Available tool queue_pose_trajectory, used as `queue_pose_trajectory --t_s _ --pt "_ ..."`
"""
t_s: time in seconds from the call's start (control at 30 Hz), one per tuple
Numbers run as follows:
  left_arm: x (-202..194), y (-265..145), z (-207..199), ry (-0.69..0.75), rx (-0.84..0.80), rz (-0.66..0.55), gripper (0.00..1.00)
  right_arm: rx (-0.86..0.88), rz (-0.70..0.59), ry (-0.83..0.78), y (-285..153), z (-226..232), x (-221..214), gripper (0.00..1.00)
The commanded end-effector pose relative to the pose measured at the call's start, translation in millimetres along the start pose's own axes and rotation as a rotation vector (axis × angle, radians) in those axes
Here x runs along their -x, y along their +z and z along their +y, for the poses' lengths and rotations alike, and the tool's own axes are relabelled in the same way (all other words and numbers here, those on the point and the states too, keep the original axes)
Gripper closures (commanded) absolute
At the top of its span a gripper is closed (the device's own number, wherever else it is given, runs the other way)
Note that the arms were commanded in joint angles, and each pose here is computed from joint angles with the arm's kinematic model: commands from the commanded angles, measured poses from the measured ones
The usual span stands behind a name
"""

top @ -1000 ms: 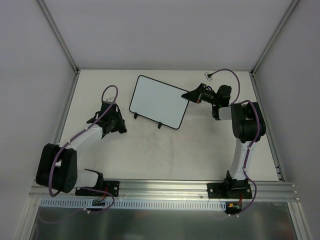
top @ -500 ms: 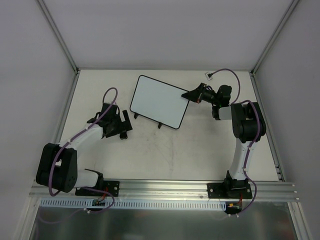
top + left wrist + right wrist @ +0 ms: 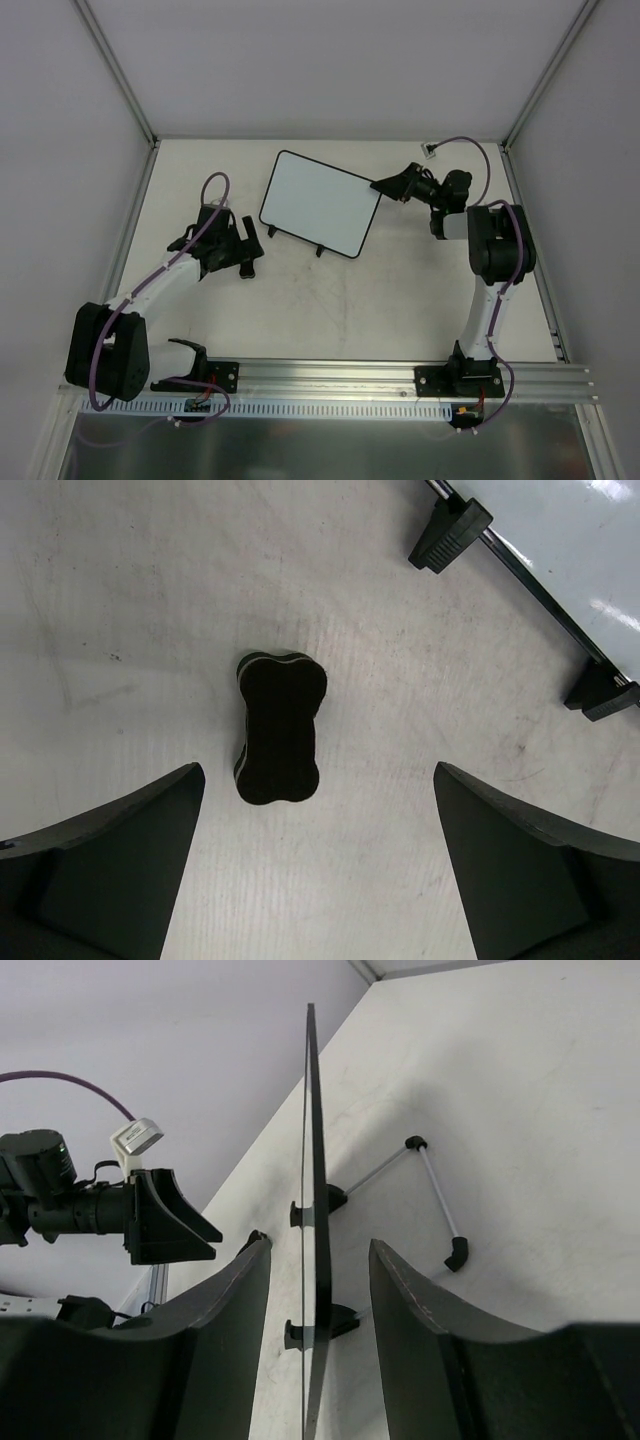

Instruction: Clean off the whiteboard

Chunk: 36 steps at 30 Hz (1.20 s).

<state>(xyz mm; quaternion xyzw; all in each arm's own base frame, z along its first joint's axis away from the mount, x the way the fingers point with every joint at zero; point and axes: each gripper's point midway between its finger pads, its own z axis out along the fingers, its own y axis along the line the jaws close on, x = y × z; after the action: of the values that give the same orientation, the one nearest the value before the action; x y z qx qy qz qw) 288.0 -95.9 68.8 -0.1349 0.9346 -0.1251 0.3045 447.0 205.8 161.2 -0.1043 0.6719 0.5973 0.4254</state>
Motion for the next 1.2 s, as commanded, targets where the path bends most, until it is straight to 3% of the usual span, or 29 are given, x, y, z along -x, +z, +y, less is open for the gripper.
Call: queue_pose_trajectory --t_s 0.0,0.2,0.33,0.5,0.53,0.57,0.63,0.67,0.93,1.07,1.17 --pt "19 -13 -6 0.008 -0.015 -0.058 0.01 0.048 -0.155 -0.232 -12 31 63 0.52" --pt "28 -21 -8 -0.001 -0.025 -0.098 0.01 -0.037 -0.26 -0.251 -45 23 105 0.49" --pt "34 -30 -13 -0.004 -0.047 -0.132 0.01 -0.086 -0.346 -0.279 -67 42 132 0.45" --pt "40 -45 -15 -0.01 -0.069 -0.19 0.01 -0.439 -0.309 -0.296 -96 27 115 0.46" --pt "42 -47 -15 -0.01 -0.073 -0.202 0.01 -0.491 -0.304 -0.307 -101 29 111 0.31" --pt "45 -52 -15 -0.017 -0.077 -0.223 0.01 -0.512 -0.315 -0.34 -108 49 112 0.26" --pt "43 -54 -14 -0.024 -0.082 -0.233 0.01 -0.587 -0.334 -0.33 -123 50 99 0.13" --pt "44 -56 -15 -0.029 -0.086 -0.239 0.01 -0.603 -0.323 -0.317 -128 53 91 0.11" --pt "46 -67 -13 -0.034 -0.106 -0.304 0.01 -0.743 -0.31 -0.311 -170 87 16 0.01" --pt "44 -66 -12 -0.026 -0.107 -0.315 0.01 -0.805 -0.229 -0.247 -186 85 -31 0.01" --pt "41 -62 -9 -0.017 -0.103 -0.322 0.01 -0.781 -0.243 -0.217 -190 90 -48 0.01"
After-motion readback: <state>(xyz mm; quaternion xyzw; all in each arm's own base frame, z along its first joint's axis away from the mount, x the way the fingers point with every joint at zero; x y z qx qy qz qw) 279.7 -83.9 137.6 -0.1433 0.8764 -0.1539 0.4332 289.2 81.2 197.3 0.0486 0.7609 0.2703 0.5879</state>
